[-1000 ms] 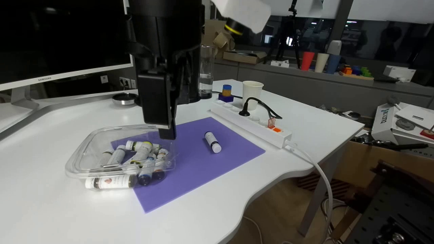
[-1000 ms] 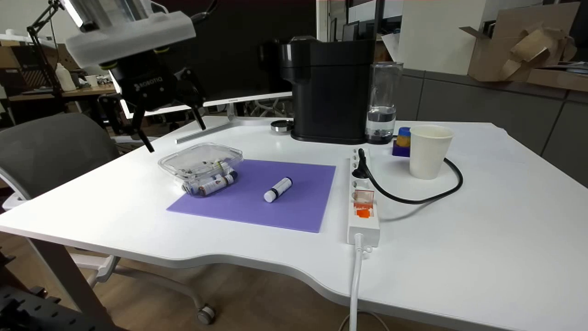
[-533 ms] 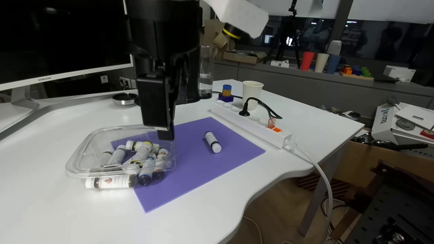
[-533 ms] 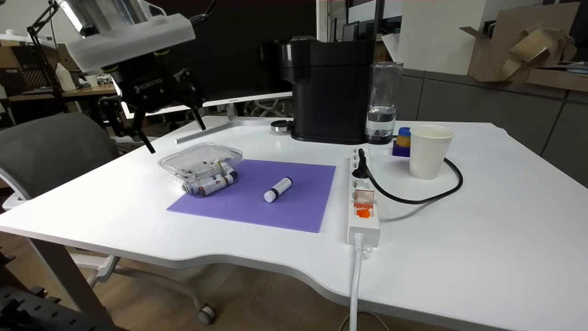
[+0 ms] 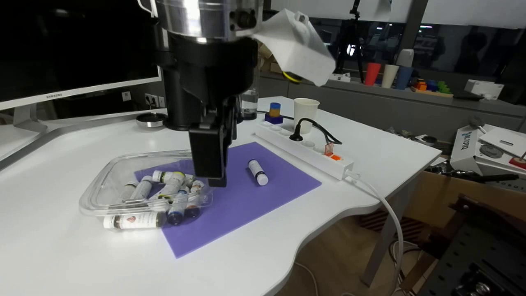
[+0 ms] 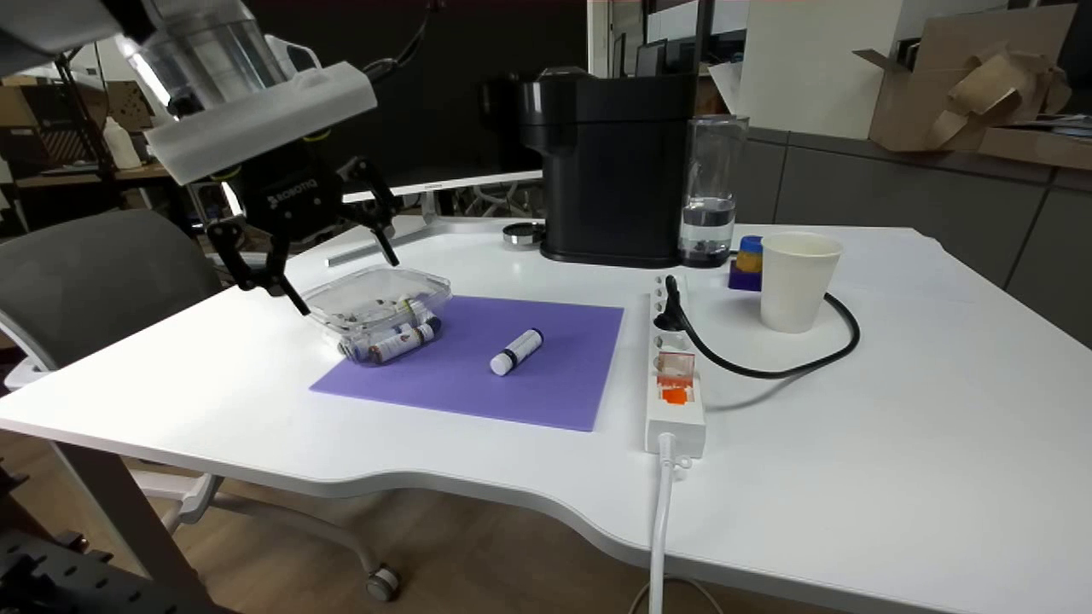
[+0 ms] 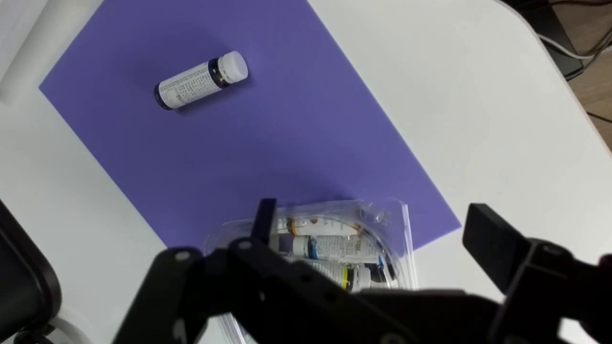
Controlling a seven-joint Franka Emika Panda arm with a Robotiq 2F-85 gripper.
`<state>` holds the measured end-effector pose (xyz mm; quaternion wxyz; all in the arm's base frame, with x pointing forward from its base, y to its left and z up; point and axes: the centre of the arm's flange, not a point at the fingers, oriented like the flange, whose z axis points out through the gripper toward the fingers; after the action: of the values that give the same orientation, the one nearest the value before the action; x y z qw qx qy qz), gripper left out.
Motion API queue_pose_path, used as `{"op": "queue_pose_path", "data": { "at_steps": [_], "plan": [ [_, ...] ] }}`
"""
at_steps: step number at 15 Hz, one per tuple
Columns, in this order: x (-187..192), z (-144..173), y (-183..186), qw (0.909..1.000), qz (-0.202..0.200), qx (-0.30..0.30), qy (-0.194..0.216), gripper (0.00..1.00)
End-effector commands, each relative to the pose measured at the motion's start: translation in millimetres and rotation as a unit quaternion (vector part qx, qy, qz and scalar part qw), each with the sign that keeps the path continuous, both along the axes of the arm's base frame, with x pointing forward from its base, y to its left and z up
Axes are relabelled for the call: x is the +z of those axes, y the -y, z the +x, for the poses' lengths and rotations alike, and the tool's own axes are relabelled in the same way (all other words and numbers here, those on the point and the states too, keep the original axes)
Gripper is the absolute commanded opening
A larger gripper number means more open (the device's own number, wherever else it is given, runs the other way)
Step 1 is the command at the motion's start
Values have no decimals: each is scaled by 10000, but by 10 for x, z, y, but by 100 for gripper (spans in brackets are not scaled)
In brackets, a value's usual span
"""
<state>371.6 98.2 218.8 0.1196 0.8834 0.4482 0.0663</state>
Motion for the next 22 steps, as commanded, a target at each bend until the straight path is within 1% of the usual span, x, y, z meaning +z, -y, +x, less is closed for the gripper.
{"op": "queue_pose_path", "data": {
  "at_steps": [1, 3, 6, 9, 15, 22],
  "plan": [
    [-276, 46, -60, 9998, -68, -92, 184, 100],
    [-319, 59, -98, 9992, -201, -61, 349, 100],
    [-391, 102, -131, 9964, -514, 24, 667, 100],
    [-497, 115, -148, 9951, -672, -14, 728, 100],
    [-788, 37, -241, 9968, -617, -48, 501, 100],
    [-839, 146, -333, 9966, -559, 6, 606, 100]
  ]
}}
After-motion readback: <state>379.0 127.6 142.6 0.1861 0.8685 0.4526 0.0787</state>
